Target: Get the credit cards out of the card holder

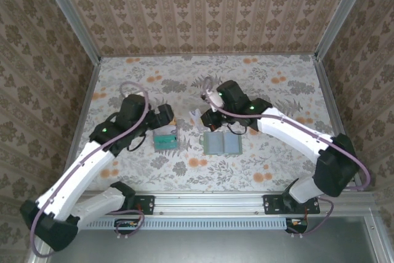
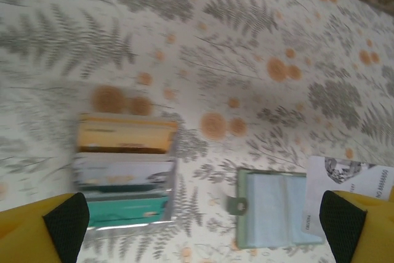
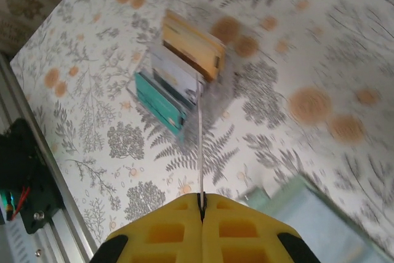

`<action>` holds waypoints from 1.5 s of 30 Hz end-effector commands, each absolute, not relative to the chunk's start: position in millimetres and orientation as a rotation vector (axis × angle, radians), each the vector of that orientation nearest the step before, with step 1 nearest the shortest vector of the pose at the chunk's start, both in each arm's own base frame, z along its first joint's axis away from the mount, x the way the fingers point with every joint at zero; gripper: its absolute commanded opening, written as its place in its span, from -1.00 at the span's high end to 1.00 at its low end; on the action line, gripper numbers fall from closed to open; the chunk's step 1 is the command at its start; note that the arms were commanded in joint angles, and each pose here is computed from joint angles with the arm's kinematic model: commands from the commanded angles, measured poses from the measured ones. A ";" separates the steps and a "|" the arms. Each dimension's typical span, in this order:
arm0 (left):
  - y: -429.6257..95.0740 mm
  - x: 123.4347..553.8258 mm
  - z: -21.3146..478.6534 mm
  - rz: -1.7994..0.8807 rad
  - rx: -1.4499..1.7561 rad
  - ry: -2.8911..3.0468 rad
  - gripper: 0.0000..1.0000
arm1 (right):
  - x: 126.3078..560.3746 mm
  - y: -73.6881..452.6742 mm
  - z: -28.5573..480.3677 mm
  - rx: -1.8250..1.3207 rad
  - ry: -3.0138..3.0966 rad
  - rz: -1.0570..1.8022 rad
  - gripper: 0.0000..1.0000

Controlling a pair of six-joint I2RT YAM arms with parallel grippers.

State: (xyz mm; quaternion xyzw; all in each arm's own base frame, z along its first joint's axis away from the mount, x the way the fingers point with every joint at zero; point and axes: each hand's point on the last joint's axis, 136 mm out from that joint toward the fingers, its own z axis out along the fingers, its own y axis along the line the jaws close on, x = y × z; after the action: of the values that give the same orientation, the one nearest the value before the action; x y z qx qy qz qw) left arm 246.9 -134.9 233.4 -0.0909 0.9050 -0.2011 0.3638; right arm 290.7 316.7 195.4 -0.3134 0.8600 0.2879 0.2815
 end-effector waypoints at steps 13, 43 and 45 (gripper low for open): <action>-24.3 176.2 228.4 -0.223 -0.496 2.290 -1.00 | 297.7 410.8 164.8 -1.625 2.018 0.458 1.00; -7.6 152.3 216.6 -0.178 -0.547 2.302 -1.00 | 308.3 438.1 92.9 -1.832 1.975 0.321 1.00; -7.1 151.9 216.5 -0.178 -0.550 2.301 -1.00 | 309.0 437.9 91.1 -1.831 1.978 0.317 1.00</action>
State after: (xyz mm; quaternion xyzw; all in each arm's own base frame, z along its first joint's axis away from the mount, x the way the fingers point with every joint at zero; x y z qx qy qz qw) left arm 155.8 -14.0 219.8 -0.2031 0.9009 -0.0809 0.3750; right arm 313.1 440.8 99.3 -0.6484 0.7163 0.1173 0.2298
